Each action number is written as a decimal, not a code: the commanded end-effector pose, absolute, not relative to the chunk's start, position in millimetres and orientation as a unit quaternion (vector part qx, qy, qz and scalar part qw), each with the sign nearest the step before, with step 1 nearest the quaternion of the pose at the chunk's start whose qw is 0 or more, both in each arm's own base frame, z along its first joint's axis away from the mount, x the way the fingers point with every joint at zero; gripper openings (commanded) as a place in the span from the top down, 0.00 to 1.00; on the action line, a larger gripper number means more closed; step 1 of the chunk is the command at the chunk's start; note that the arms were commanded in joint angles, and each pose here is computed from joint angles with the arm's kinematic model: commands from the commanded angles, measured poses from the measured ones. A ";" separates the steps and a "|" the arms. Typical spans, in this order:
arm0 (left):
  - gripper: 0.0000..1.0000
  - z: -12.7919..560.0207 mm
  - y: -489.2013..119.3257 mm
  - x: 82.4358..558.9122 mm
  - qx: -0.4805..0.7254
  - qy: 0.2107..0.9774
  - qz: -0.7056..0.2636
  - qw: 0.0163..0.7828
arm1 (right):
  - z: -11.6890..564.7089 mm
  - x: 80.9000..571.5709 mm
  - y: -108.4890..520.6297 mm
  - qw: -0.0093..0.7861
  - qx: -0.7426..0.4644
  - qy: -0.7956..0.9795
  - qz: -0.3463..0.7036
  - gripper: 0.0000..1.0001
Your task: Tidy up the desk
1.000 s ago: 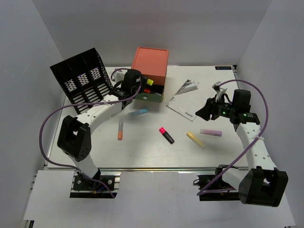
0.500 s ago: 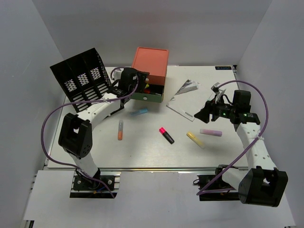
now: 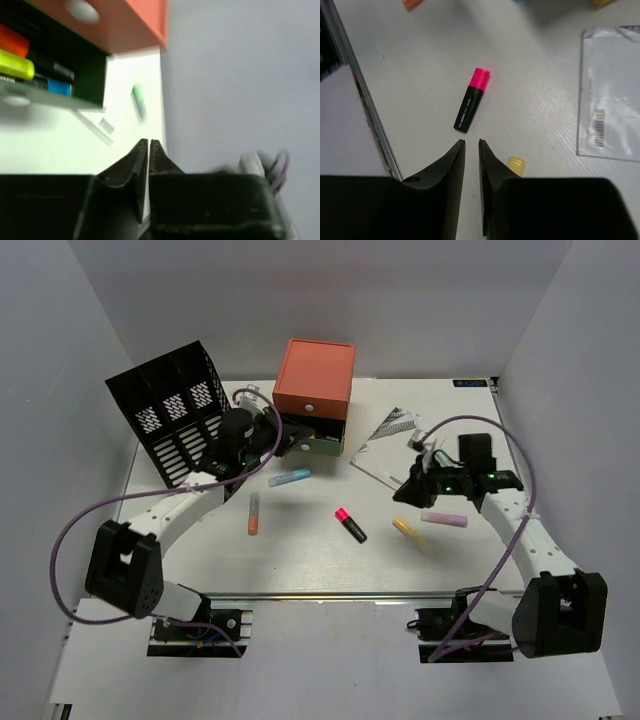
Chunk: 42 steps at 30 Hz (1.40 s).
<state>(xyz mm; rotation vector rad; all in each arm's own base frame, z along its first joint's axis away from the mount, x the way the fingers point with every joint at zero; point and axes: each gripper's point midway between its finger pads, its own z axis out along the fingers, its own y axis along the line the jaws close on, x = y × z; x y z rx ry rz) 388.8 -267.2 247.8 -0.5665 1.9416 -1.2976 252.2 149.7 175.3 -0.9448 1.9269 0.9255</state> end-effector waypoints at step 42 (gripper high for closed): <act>0.14 242.6 -160.2 290.8 0.161 0.766 -0.216 0.584 | 2.1 251.7 245.6 0.208 -0.527 0.822 0.054 0.43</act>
